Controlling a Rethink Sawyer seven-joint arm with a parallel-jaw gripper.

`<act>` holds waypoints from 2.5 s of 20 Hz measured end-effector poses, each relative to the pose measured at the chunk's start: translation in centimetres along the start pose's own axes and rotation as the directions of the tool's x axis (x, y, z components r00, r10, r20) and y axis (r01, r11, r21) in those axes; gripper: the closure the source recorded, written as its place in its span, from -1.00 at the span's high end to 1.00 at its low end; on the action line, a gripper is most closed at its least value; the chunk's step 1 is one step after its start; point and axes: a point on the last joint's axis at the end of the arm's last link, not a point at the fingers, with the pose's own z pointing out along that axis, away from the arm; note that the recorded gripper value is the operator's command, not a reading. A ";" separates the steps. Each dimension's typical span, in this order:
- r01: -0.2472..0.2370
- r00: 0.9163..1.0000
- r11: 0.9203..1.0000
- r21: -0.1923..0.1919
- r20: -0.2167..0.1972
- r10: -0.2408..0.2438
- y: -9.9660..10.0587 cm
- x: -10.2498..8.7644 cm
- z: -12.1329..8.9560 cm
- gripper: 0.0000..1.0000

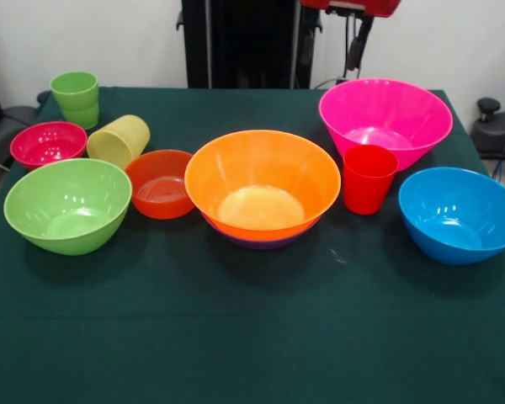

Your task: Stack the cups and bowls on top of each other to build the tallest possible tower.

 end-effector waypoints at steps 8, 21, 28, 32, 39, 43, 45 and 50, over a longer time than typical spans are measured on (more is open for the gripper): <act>0.006 0.998 1.000 -0.020 0.068 -0.005 0.3 0.1 1.8 1.00; 0.010 0.997 0.999 -0.035 0.072 -0.007 0.4 1.9 5.2 1.00; 0.007 0.999 0.999 -0.035 0.053 -0.005 0.2 2.4 6.0 1.00; 0.003 0.999 0.999 -0.036 0.041 -0.002 0.0 2.8 6.4 1.00; 0.000 0.999 0.999 -0.036 0.039 0.002 -0.3 3.4 6.9 1.00; 0.000 0.998 0.999 -0.041 0.060 0.002 -0.3 3.6 7.3 1.00; 0.001 0.998 0.999 -0.044 0.070 0.003 -0.3 3.7 7.5 1.00; -0.002 0.996 0.999 -0.049 0.090 0.007 -0.4 4.2 9.1 1.00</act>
